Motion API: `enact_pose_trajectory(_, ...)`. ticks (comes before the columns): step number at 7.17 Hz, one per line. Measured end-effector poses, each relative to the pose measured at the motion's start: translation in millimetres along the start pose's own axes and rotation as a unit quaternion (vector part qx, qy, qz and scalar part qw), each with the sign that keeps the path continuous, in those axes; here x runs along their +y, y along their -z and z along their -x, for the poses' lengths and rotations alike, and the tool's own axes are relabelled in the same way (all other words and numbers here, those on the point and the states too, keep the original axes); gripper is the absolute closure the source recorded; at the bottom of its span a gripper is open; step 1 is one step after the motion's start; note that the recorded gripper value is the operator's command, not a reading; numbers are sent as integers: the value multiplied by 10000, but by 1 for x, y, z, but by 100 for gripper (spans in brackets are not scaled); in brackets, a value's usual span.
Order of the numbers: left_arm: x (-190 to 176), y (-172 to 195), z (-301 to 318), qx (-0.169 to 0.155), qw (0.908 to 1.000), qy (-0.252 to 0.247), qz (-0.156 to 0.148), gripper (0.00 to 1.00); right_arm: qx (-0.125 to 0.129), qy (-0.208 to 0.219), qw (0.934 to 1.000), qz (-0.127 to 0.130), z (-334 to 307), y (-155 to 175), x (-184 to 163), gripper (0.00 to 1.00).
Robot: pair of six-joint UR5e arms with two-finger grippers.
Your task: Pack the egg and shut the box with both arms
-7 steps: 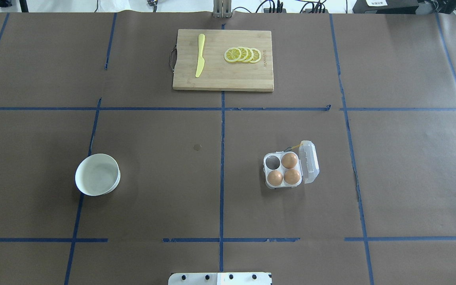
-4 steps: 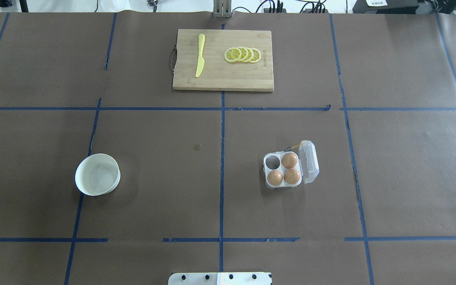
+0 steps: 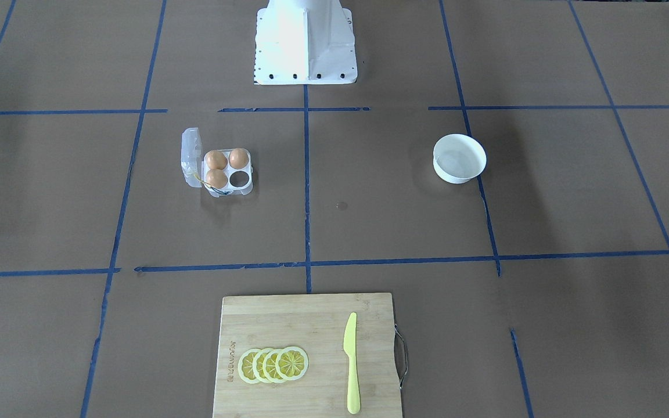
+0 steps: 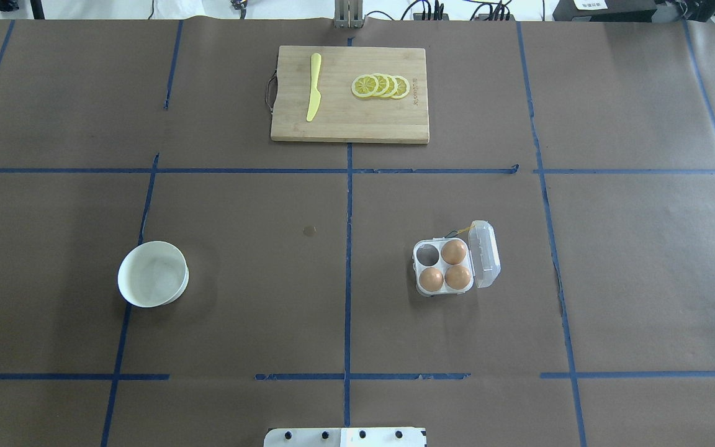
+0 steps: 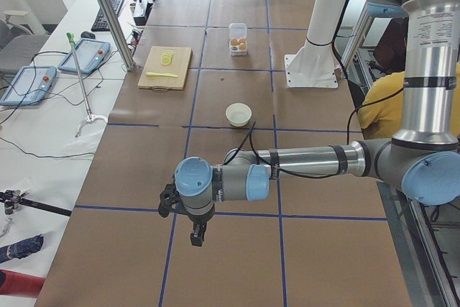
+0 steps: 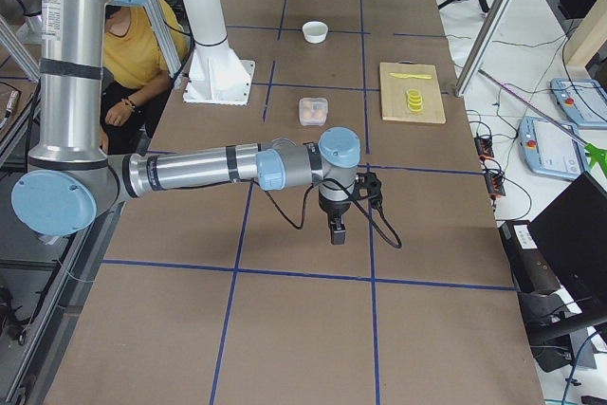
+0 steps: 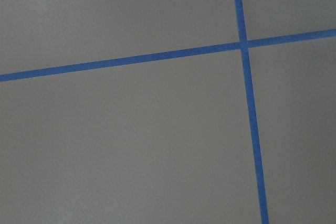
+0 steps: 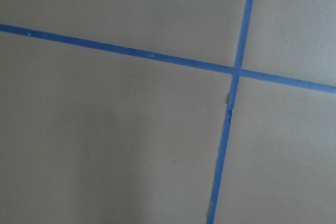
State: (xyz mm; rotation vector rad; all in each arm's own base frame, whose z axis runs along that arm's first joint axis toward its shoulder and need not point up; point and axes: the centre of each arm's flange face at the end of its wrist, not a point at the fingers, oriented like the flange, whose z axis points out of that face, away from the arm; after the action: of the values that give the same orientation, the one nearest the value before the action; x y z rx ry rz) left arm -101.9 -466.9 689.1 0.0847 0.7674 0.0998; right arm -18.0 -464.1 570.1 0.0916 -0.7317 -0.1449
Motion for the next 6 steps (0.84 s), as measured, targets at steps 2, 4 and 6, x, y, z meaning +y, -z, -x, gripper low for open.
enact_pose_trajectory(2,-6,8,-5,-4,9999,-73,-96,0,-95,25,9999,47,80,-9,-21,0)
enact_pose_trajectory(4,-14,14,-10,-19,9998,-143,-162,0,31,125,9999,-83,158,-19,-22,32)
enact_pose_trajectory(6,-19,17,-12,-26,9996,-180,-193,0,-125,-84,9997,-215,198,-26,-16,98)
